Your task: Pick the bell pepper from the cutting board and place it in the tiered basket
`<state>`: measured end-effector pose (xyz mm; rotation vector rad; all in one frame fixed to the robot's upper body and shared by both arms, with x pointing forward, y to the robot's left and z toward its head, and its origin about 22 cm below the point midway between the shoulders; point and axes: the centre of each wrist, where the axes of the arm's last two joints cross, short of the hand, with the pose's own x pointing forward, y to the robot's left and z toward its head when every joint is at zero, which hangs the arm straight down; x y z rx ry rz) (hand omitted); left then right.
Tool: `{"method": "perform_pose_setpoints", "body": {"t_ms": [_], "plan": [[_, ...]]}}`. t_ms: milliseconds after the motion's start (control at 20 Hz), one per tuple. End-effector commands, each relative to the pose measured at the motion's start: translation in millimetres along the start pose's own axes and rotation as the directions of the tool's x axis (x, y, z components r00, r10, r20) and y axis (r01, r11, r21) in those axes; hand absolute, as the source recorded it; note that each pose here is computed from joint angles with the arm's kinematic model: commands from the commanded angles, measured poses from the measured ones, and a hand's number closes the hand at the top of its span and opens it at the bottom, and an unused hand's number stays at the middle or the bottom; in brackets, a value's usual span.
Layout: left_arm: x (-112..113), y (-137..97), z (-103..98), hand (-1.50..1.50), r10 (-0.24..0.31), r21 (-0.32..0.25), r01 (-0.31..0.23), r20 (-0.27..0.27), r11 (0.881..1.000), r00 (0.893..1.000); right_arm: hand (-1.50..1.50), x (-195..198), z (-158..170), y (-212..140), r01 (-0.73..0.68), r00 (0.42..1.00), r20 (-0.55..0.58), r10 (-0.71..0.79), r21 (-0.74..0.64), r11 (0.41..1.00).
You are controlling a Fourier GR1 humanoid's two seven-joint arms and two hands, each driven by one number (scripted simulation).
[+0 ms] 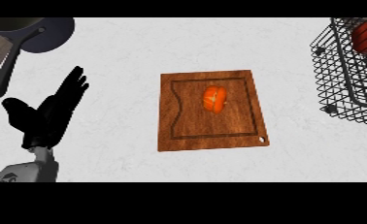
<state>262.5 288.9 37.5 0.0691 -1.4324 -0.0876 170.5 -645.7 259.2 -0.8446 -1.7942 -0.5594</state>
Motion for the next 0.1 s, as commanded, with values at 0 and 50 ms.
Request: {"method": "perform_pose_setpoints", "body": {"t_ms": [0,50], "plan": [[-7.0,-7.7,1.8,0.00,0.010,-0.013,-0.010,-0.002,1.000,1.000,-1.50,0.3,9.3,-25.6,-0.007,1.000,0.003,0.007,-0.003,1.000],[-1.8,-11.9,2.2,0.00,-0.004,-0.018,0.004,-0.005,1.000,1.000,-1.50,3.0,9.6,-28.0,-0.024,0.999,0.023,0.024,-0.001,1.000]]}}
